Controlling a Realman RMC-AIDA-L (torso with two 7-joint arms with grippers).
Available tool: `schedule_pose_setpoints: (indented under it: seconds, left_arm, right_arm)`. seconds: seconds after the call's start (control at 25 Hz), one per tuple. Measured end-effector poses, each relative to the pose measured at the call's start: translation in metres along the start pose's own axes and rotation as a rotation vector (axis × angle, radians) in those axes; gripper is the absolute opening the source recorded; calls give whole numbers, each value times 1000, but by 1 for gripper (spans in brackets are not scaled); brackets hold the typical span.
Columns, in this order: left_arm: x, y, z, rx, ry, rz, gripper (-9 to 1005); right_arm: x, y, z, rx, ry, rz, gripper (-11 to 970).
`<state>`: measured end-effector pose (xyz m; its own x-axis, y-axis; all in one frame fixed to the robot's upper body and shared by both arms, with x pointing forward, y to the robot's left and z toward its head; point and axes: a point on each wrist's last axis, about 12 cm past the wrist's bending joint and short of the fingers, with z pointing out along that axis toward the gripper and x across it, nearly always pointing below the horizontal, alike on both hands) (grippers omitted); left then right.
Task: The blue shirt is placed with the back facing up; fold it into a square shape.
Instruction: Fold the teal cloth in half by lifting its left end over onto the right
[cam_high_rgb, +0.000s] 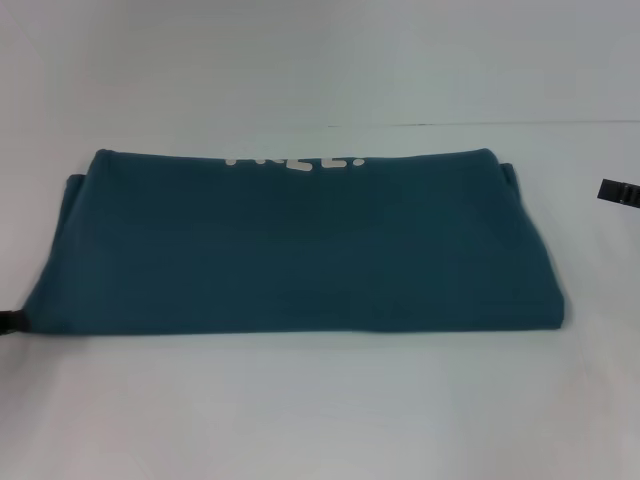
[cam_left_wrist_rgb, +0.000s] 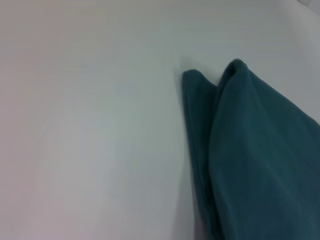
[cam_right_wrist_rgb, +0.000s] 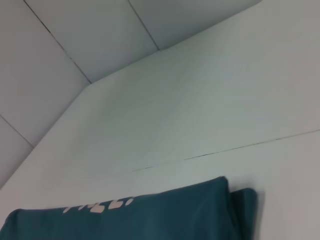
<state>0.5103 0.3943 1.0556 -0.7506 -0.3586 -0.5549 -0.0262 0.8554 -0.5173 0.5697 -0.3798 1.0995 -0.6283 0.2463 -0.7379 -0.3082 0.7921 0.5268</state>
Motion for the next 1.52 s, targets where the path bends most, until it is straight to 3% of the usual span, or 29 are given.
schedule_pose_setpoints:
  seconds: [0.68,0.84,0.96,1.08,1.2,1.24,1.28,1.52]
  left_arm:
    - [-4,30,-31,-114,-50,-48,19]
    - [-4,31,-34,-111,-50,-53,20]
    - [-7,22,-35,-36,-52,-38,20]
    - [-17,2,-35,105,-81,0,20]
    - [-30,-29,-31,297,-115,61,21]
    - [-39,-51,-24,400,-128,103,21]
    - [-41,-57,-21,420,-127,112,21]
    - [-55,-139,25,674,-99,204,22]
  right_arm:
    - [0,1,1,-2,0,1,869]
    - [1,1,2,-5,1,1,869]
    - [1,2,2,-6,1,2,869]
    - [1,2,2,-7,1,1,869]
    - [2,2,2,-7,2,-6,869]
    - [2,1,2,-6,2,-9,869]
    - [2,1,1,-4,2,-12,869]
    - [3,2,1,-11,5,-22,869]
